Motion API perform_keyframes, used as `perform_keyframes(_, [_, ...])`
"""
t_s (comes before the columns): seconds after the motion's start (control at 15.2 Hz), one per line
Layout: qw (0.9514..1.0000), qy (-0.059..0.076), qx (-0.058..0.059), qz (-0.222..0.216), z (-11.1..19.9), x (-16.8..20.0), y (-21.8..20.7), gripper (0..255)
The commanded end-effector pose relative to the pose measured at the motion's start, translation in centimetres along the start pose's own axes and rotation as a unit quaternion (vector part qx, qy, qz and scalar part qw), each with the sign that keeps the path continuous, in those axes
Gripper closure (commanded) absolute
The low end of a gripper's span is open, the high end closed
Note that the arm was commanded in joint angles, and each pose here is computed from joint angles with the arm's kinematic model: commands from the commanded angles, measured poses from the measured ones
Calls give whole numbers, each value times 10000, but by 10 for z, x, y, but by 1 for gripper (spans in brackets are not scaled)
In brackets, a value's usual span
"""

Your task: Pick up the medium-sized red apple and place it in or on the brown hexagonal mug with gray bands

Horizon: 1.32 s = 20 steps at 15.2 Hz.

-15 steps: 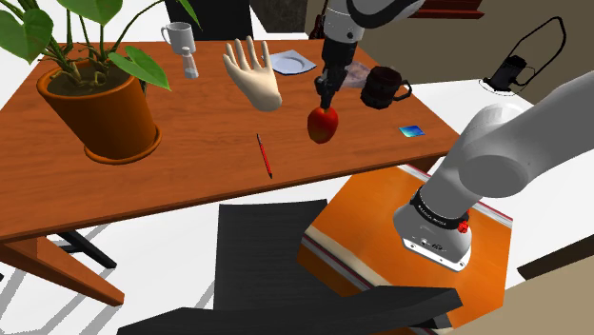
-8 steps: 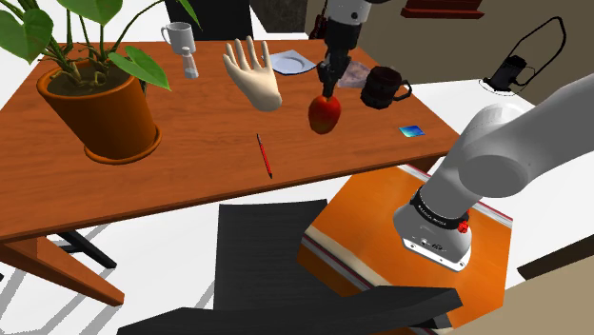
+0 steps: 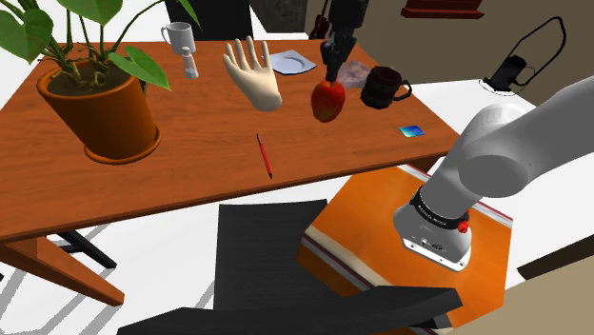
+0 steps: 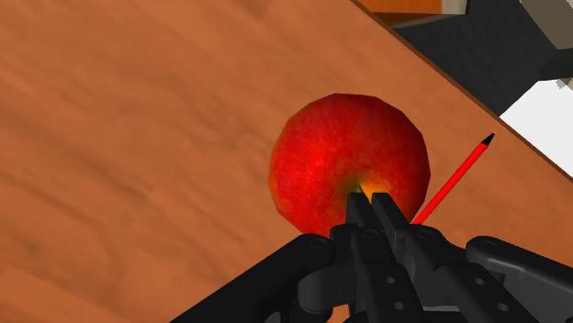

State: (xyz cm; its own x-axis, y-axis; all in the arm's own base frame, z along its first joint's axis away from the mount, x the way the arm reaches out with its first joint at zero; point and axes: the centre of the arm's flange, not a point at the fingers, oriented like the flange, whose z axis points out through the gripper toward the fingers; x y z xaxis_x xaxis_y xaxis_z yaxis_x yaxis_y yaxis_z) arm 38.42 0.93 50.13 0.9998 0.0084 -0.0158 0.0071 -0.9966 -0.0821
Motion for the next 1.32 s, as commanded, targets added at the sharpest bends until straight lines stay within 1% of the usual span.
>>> perform_keyframes(0.0, [10000, -2, 0, 0, -11, -1, -2, 255])
perform_keyframes(0.99, [10000, -2, 0, 0, -90, -2, -8, 255])
perform_keyframes(1.06, [10000, -2, 0, 0, -91, -2, -8, 255])
perform_keyframes(1.25, [10000, -2, 0, 0, -102, -7, 30, 255])
